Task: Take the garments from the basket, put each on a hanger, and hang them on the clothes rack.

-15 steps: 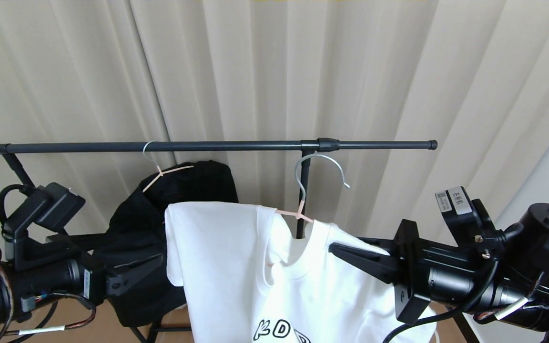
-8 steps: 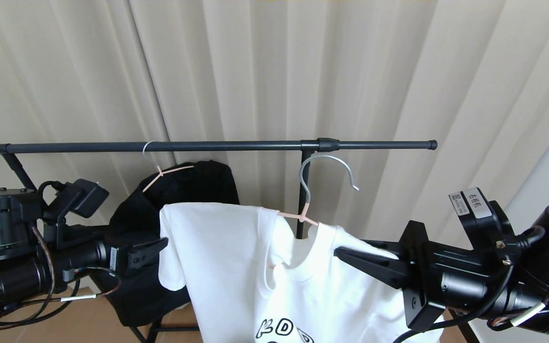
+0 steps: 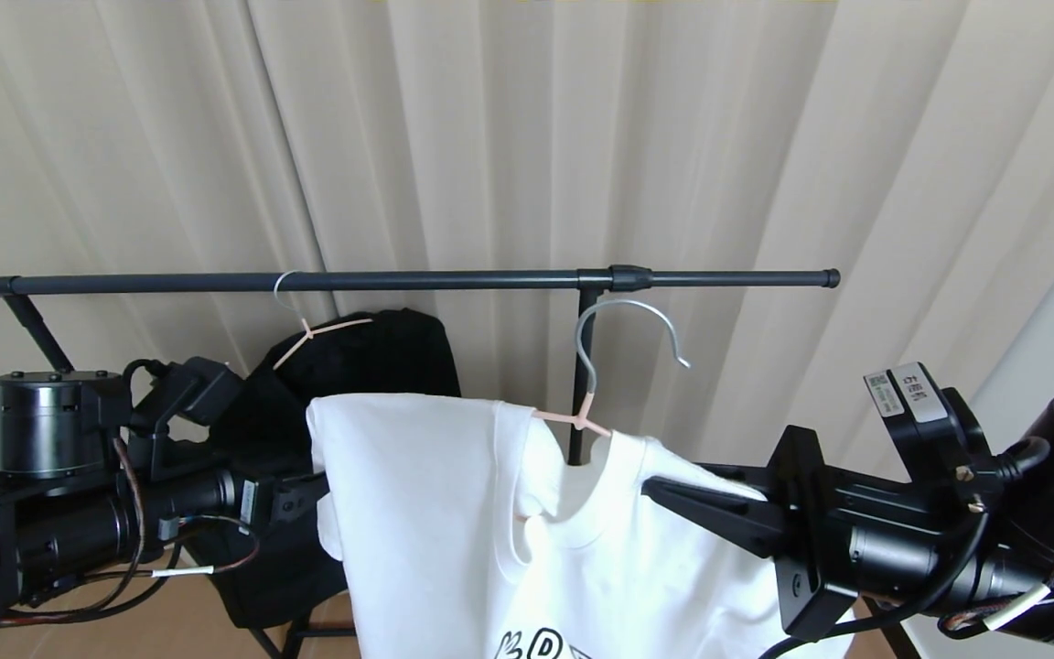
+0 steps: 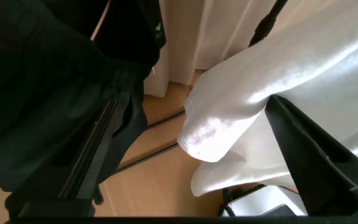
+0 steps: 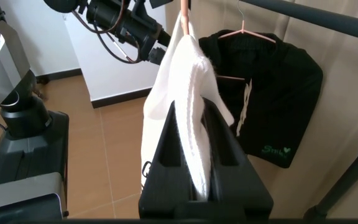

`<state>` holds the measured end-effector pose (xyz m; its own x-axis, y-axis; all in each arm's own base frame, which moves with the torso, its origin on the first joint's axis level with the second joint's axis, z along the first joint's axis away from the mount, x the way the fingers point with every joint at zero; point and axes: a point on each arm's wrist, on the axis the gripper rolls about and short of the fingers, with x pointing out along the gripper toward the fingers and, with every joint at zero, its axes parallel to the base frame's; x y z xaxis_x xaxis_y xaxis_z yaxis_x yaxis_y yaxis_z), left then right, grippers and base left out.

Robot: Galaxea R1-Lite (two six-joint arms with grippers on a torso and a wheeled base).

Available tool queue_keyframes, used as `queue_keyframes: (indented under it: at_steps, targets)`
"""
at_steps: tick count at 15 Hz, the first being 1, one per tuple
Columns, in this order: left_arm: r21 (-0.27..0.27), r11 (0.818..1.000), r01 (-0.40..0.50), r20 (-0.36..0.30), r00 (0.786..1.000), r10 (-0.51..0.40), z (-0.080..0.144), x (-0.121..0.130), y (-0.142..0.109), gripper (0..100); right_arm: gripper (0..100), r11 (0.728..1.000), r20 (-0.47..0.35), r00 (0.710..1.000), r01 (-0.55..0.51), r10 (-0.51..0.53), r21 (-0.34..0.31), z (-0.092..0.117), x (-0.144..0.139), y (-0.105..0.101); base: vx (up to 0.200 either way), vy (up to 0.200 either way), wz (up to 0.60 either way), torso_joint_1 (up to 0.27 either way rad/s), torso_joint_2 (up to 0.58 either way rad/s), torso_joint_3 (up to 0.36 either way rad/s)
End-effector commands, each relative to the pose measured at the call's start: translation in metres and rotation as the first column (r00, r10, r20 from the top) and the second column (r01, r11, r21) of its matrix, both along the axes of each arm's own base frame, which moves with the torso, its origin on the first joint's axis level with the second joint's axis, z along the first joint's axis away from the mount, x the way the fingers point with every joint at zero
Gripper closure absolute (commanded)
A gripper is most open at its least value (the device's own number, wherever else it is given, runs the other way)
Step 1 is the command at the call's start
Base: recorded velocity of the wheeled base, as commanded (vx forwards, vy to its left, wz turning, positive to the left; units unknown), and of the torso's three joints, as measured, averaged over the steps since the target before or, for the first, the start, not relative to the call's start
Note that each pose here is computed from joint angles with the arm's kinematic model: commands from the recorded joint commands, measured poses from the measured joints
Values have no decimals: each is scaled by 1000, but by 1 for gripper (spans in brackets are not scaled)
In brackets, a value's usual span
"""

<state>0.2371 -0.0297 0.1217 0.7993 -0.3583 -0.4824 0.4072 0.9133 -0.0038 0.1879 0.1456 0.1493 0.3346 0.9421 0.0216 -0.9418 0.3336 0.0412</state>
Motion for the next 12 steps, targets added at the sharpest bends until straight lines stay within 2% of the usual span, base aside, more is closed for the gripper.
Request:
queue_keyframes:
  at_steps: [1, 7, 12]
  targets:
    - [3, 1000, 17, -8, 1000, -17, -2, 2, -4, 100, 100, 1000, 0, 1000, -1, 1, 0, 0, 0, 0, 0, 0, 0, 0, 0, 0]
    - [1, 1000, 21, -8, 1000, -21, -2, 2, -6, 100, 100, 1000, 2, 1000, -1, 1, 1, 1, 0, 0, 0, 0, 0, 0, 0, 0]
    - [2, 1000, -27, -15, 1000, 27, -4, 2, 6, 100, 100, 1000, 15, 1000, 1, -1, 10, 4, -1, -1, 0, 0, 0, 0, 0, 0]
